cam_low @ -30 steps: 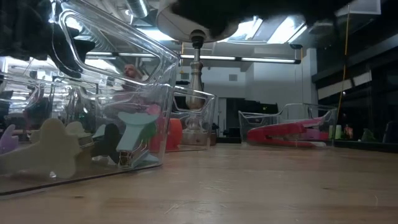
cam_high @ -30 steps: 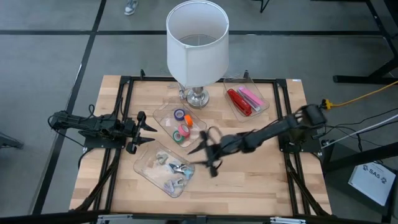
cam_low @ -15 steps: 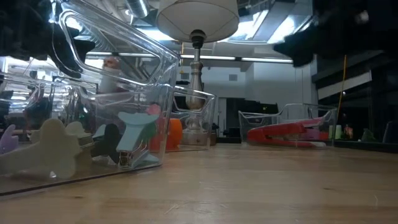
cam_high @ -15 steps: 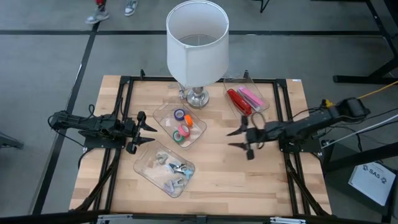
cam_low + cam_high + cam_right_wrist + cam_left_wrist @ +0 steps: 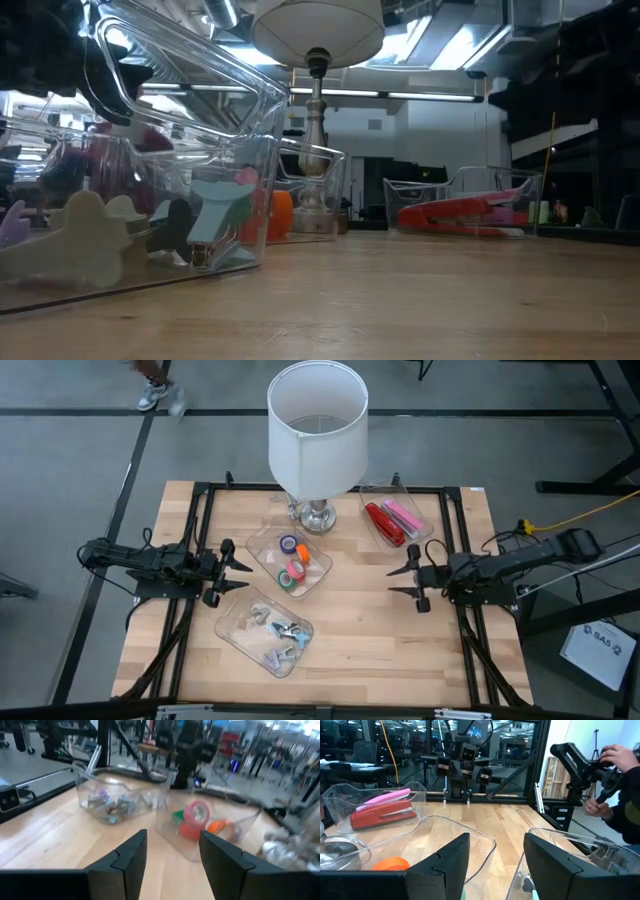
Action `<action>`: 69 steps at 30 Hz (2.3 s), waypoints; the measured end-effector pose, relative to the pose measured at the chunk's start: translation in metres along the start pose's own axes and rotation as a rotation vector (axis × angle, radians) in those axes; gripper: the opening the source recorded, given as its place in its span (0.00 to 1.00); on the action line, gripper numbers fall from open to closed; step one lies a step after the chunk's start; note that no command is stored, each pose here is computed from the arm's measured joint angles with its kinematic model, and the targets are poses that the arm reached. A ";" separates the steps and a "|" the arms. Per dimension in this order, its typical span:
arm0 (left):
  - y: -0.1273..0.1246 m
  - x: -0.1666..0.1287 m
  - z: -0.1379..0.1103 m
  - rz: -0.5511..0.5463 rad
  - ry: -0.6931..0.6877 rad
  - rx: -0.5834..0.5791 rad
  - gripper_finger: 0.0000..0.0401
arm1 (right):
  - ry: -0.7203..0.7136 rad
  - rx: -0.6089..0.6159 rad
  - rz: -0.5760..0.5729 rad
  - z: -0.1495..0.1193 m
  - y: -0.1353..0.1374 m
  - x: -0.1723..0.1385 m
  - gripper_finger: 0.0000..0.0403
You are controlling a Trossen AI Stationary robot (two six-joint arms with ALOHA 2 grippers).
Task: Pick and place Stapler, Stapler remover, tape
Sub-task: Return to Home Position
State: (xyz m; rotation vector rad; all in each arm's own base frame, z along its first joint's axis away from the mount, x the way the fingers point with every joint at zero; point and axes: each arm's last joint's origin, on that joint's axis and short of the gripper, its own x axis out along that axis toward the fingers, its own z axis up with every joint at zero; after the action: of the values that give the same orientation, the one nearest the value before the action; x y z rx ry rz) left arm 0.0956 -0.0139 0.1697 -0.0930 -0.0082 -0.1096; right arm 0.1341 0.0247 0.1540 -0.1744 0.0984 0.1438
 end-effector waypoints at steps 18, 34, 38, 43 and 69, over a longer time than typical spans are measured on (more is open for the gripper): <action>0.000 0.000 0.000 0.000 0.000 0.000 0.46 | -0.054 -0.176 -0.066 0.004 -0.007 -0.034 0.45; 0.000 0.000 0.000 0.000 0.000 0.000 0.46 | -0.118 -0.210 -0.097 0.009 -0.009 -0.039 0.45; 0.000 0.000 0.000 0.000 0.000 0.000 0.46 | -0.118 -0.210 -0.097 0.009 -0.009 -0.039 0.45; 0.000 0.000 0.000 0.000 0.000 0.000 0.46 | -0.117 -0.210 -0.097 0.009 -0.009 -0.039 0.45; 0.011 0.000 0.003 0.235 -0.059 0.053 0.46 | -0.116 -0.210 -0.096 0.009 -0.009 -0.039 0.45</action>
State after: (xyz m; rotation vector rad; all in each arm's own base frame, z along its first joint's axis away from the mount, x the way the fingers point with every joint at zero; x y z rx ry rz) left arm 0.0965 -0.0024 0.1713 -0.0440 -0.0591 0.1277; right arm 0.0976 0.0127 0.1681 -0.3790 -0.0413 0.0678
